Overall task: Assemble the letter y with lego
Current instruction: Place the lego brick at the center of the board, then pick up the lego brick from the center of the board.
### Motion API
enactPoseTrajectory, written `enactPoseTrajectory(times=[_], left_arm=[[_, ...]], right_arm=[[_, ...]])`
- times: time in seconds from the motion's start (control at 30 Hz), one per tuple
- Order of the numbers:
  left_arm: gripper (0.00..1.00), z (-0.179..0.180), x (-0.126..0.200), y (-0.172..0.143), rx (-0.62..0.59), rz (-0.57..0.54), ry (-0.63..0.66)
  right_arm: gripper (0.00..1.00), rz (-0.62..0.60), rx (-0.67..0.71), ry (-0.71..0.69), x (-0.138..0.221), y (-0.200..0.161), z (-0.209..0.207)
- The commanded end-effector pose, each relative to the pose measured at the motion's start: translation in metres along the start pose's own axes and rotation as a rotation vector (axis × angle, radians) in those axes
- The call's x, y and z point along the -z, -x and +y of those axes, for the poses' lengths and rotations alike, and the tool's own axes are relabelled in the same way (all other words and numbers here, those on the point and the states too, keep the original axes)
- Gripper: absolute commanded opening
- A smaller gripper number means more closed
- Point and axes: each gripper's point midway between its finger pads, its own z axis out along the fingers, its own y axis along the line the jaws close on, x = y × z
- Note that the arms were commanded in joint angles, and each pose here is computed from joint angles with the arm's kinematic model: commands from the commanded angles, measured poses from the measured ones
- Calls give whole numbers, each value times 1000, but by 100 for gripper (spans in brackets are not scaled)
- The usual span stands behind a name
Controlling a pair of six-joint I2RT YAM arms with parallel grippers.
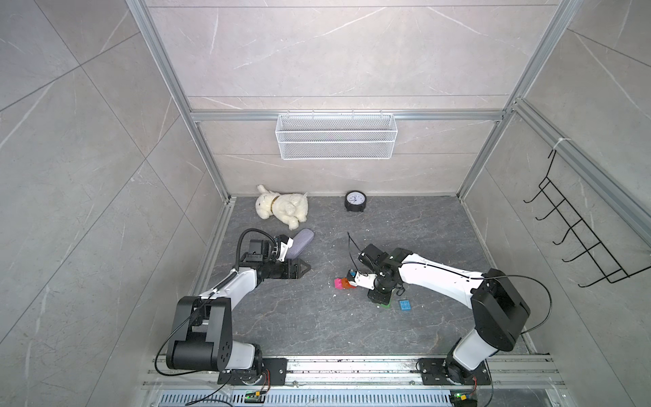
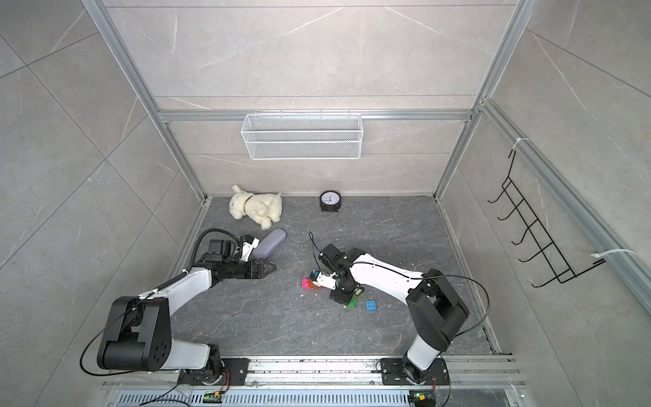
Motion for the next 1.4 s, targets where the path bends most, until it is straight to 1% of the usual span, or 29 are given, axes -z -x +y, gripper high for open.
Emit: enactPoseTrajectory(times=[0.0,0.27,0.4,0.5,0.57,0.63,0.73,0.83,0.9,0.93,1.03,1.2,1.37], left_arm=[[90,-8,8,13,-51,-34,-8],[90,-7,8,13,-43,-31,-11],[91,-10,7,13,-31,-30,-36],[91,-17,4,12,-6,-34,-91],[91,-18,4,13,0,-38,-102],[91,-18,4,12,0,-38,-100],[91,-18,5,12,-8,-41,-94],[91,-18,6,12,-9,-42,-91],[91,-18,5,12,-10,-41,-89],[91,-18,5,12,-10,-41,-89],[91,-20,5,12,-9,-42,-99],[91,-28,6,15,10,-48,-147],[91,-28,6,16,9,-51,-144]], right_arm=[[34,14,94,74,-10,0,15],[37,26,136,80,-21,-2,19],[39,40,149,78,-25,-5,20],[46,30,139,71,-22,-2,20],[50,17,126,58,-18,1,18],[52,-2,100,36,-10,5,14],[52,-62,20,-6,9,9,2],[52,-116,-127,-21,26,6,-19],[51,-94,-253,-63,30,-7,-40],[50,-73,-309,-62,30,-15,-48],[49,-18,-430,-64,26,-29,-61],[49,33,-540,-43,16,-33,-74],[55,62,-574,-19,6,-36,-75]])
